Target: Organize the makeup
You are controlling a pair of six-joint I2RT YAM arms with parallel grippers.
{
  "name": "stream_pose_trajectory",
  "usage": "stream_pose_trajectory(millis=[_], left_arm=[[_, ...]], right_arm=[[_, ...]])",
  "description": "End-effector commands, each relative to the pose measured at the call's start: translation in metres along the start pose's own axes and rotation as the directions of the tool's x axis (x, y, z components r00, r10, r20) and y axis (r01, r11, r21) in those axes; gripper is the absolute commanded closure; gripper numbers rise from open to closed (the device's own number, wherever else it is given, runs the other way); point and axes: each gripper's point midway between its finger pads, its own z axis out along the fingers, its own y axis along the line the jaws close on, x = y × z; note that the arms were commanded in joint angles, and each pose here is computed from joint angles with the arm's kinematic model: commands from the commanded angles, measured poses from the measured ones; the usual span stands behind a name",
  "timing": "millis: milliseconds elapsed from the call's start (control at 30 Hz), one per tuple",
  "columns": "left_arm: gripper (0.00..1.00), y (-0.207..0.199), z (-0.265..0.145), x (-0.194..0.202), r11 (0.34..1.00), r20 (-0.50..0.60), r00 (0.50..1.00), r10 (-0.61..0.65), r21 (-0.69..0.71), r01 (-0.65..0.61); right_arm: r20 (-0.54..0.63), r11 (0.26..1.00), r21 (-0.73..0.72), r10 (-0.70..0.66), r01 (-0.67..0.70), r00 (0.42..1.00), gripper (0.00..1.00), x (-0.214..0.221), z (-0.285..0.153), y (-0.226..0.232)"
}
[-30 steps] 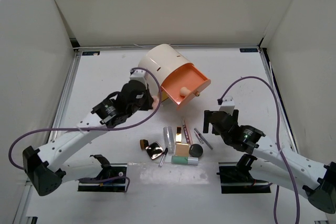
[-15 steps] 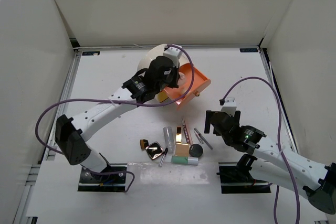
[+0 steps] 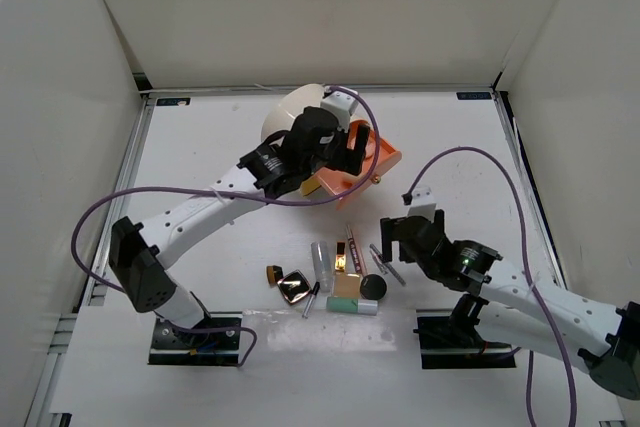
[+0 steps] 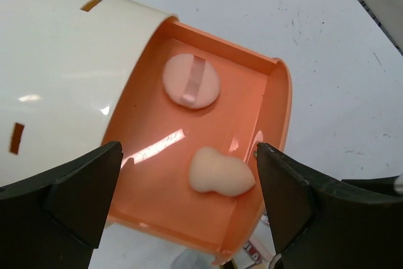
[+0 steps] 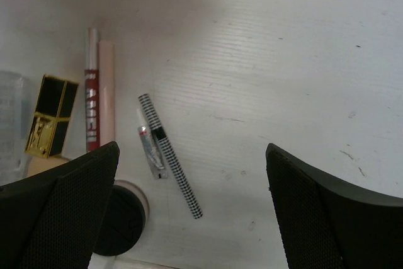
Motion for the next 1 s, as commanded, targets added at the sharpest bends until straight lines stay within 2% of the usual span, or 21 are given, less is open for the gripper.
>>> stream_pose_trajectory(millis=[0, 33, 67, 133, 167, 200, 233, 267, 333, 400, 500, 567, 700, 767, 967], left_arm=[[0.02, 0.003, -0.051, -0.036, 0.998, 0.083, 0.995, -0.056, 0.004, 0.055], [0.01, 0.010, -0.058, -0.034, 0.995, 0.086, 0.992, -0.092, -0.025, 0.095], [0.02, 0.017, -0.063, -0.013, 0.994, 0.031, 0.995, -0.092, -0.060, 0.094], [0.02, 0.036, -0.090, -0.007, 0.974, 0.054, 0.982, -0.179, -0.134, 0.185], [0.02, 0.050, -0.097, 0.022, 0.964, -0.006, 0.983, -0.183, -0.196, 0.178], [0.02, 0.064, -0.117, 0.023, 0.937, 0.038, 0.968, -0.247, -0.244, 0.249], [0.02, 0.073, -0.127, 0.032, 0.922, 0.037, 0.962, -0.269, -0.279, 0.268], [0.02, 0.087, -0.136, 0.063, 0.904, -0.027, 0.961, -0.274, -0.347, 0.248], [0.02, 0.101, -0.160, 0.077, 0.856, 0.005, 0.935, -0.356, -0.399, 0.328], [0.02, 0.114, -0.175, 0.111, 0.825, -0.052, 0.922, -0.384, -0.468, 0.317], [0.02, 0.123, -0.189, 0.141, 0.782, -0.065, 0.891, -0.450, -0.511, 0.357], [0.02, 0.125, -0.194, 0.152, 0.776, -0.086, 0.885, -0.458, -0.525, 0.350], [0.02, 0.120, -0.201, 0.150, 0.771, -0.098, 0.868, -0.488, -0.514, 0.376], [0.02, 0.120, -0.205, 0.152, 0.774, -0.106, 0.863, -0.494, -0.505, 0.381], [0.02, 0.124, -0.220, 0.158, 0.767, -0.085, 0.852, -0.517, -0.487, 0.417]], right_arm=[[0.043, 0.991, -0.096, -0.089, 0.093, 0.995, 0.01, -0.017, -0.007, 0.032], [0.038, 0.983, -0.104, -0.146, 0.150, 0.988, 0.01, -0.010, -0.007, 0.042], [0.046, 0.977, -0.121, -0.172, 0.177, 0.984, 0.01, -0.012, -0.010, 0.051], [0.043, 0.955, -0.155, -0.250, 0.253, 0.967, 0.01, -0.002, -0.010, 0.072], [0.047, 0.947, -0.181, -0.261, 0.266, 0.964, 0.02, -0.001, -0.012, 0.083], [0.062, 0.936, -0.208, -0.278, 0.284, 0.959, 0.02, -0.003, -0.011, 0.098], [0.066, 0.919, -0.245, -0.301, 0.308, 0.951, 0.02, 0.002, -0.013, 0.111], [0.071, 0.905, -0.276, -0.315, 0.322, 0.946, 0.03, 0.005, -0.015, 0.121], [0.096, 0.889, -0.323, -0.312, 0.326, 0.945, 0.04, 0.003, -0.012, 0.145], [0.096, 0.872, -0.381, -0.294, 0.308, 0.951, 0.06, 0.003, -0.012, 0.170], [0.117, 0.847, -0.437, -0.280, 0.303, 0.953, 0.10, 0.004, -0.008, 0.202], [0.112, 0.842, -0.439, -0.295, 0.314, 0.949, 0.14, 0.010, 0.002, 0.216], [0.073, 0.887, -0.372, -0.265, 0.273, 0.961, 0.18, 0.005, 0.019, 0.234], [0.043, 0.907, -0.337, -0.252, 0.251, 0.967, 0.24, 0.014, 0.031, 0.236], [-0.020, 0.950, -0.242, -0.207, 0.196, 0.978, 0.30, 0.035, 0.050, 0.224]])
